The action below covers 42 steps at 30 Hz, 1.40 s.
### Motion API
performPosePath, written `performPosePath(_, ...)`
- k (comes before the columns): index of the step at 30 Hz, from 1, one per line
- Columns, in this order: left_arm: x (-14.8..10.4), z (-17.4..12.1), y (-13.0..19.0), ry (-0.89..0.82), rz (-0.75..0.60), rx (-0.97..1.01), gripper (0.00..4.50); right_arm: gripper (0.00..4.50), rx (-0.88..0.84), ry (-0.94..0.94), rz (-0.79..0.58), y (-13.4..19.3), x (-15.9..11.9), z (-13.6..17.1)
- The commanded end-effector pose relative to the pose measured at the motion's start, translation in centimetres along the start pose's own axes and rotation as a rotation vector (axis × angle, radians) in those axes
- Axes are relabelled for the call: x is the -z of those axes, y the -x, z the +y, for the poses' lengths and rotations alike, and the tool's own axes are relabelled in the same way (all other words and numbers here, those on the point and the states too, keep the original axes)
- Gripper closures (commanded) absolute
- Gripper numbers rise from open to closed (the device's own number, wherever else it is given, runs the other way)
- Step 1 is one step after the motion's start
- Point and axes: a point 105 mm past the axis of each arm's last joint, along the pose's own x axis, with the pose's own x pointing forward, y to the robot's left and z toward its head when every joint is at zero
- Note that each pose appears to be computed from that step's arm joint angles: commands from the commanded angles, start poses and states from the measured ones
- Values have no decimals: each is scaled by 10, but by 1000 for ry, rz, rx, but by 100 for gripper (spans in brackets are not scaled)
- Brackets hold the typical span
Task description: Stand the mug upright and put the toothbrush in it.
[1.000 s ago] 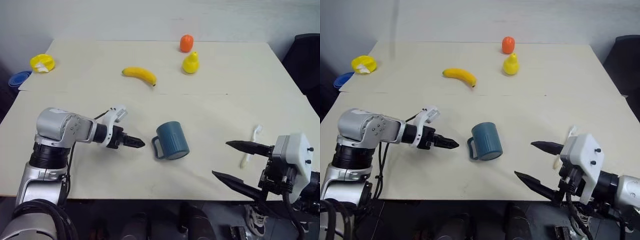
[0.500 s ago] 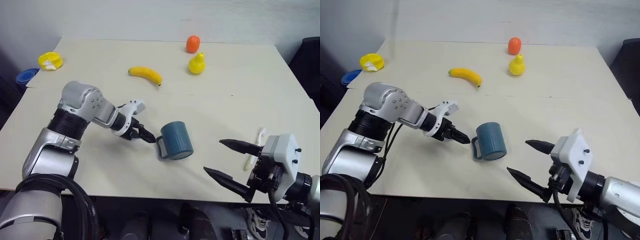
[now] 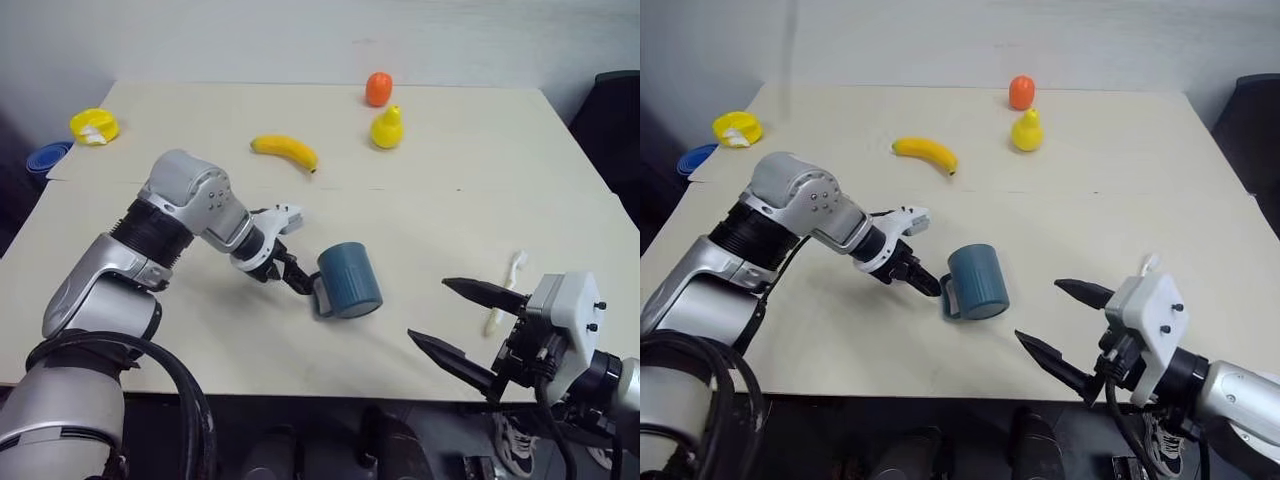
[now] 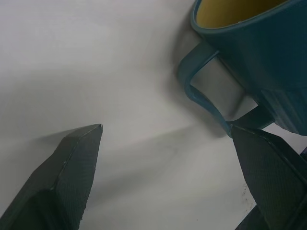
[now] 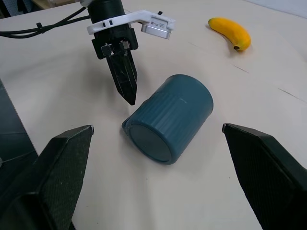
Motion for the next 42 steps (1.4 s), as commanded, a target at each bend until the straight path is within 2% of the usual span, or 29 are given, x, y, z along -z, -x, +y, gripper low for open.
performPosePath(1, -1, -2, -4, -5, 20, -19, 0, 1, -20, 23, -38, -3, -6, 8)
performPosePath(8, -12, -6, -5, -5, 7, -28, 0, 1, -8, 27, -42, -3, -5, 8)
performPosePath(16, -10, 24, 27, 35, -36, -131, 0, 1, -10, 27, -30, -2, -3, 8)
performPosePath(21, -11, 23, 38, 16, -57, -113, 0, 1, -11, 38, -21, -1, -3, 7)
performPosePath(29, -18, 0, 17, -27, -7, -40, 0, 1, -39, 54, -21, -4, -6, 6)
performPosePath(35, -3, -2, -7, -73, 91, -72, 0, 1, -48, 54, -16, -4, -6, 5)
performPosePath(42, -2, -8, -30, -79, 111, -85, 0, 1, -36, 47, -32, -8, -7, 7)
